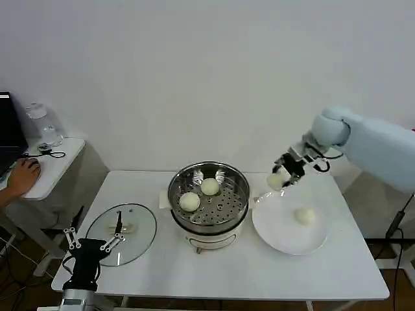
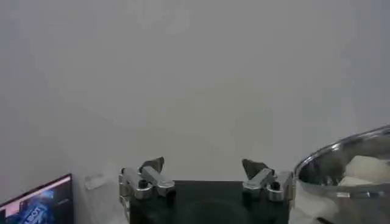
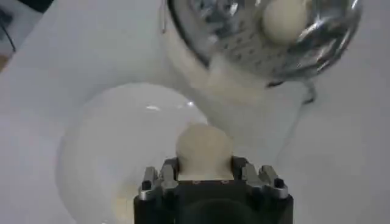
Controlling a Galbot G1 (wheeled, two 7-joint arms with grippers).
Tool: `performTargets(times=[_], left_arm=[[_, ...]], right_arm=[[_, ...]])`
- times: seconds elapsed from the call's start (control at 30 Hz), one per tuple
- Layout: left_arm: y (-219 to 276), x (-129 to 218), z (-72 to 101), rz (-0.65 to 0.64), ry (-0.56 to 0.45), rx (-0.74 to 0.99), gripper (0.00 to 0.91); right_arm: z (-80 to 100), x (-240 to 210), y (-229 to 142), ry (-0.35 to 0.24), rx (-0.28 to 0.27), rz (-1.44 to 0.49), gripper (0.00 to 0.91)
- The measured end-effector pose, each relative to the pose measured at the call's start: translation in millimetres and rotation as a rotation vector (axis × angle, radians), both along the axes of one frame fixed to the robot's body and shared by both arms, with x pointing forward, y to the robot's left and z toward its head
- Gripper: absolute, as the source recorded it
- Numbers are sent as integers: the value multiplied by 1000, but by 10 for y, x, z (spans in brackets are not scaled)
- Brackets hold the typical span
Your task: Take steamed baozi put them in steamer then cover it.
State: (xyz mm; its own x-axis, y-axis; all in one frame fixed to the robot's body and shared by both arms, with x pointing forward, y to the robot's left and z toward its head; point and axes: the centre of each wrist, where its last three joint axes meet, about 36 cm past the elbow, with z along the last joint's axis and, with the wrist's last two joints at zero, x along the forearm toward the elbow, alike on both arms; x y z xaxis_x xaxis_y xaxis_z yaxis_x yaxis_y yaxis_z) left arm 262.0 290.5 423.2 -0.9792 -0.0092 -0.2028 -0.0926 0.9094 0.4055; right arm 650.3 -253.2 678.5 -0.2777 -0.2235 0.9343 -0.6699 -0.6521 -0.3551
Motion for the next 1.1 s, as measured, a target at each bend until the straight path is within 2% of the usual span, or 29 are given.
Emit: performTargets(times=[0.27, 0.47, 0.73, 1.1], left_arm=[[20, -13, 23, 8, -4, 5, 907], [2, -28, 14, 16, -1, 1, 907], [47, -71, -4, 32, 7, 8, 907], [89, -57, -55, 48, 15, 5, 907]], right_arm=[[106, -258, 680, -91, -71, 239, 574], [53, -446, 1126, -131, -122, 395, 574], [-181, -659, 1530, -142, -171, 554, 574], [-518, -894, 1686, -122, -207, 673, 574]])
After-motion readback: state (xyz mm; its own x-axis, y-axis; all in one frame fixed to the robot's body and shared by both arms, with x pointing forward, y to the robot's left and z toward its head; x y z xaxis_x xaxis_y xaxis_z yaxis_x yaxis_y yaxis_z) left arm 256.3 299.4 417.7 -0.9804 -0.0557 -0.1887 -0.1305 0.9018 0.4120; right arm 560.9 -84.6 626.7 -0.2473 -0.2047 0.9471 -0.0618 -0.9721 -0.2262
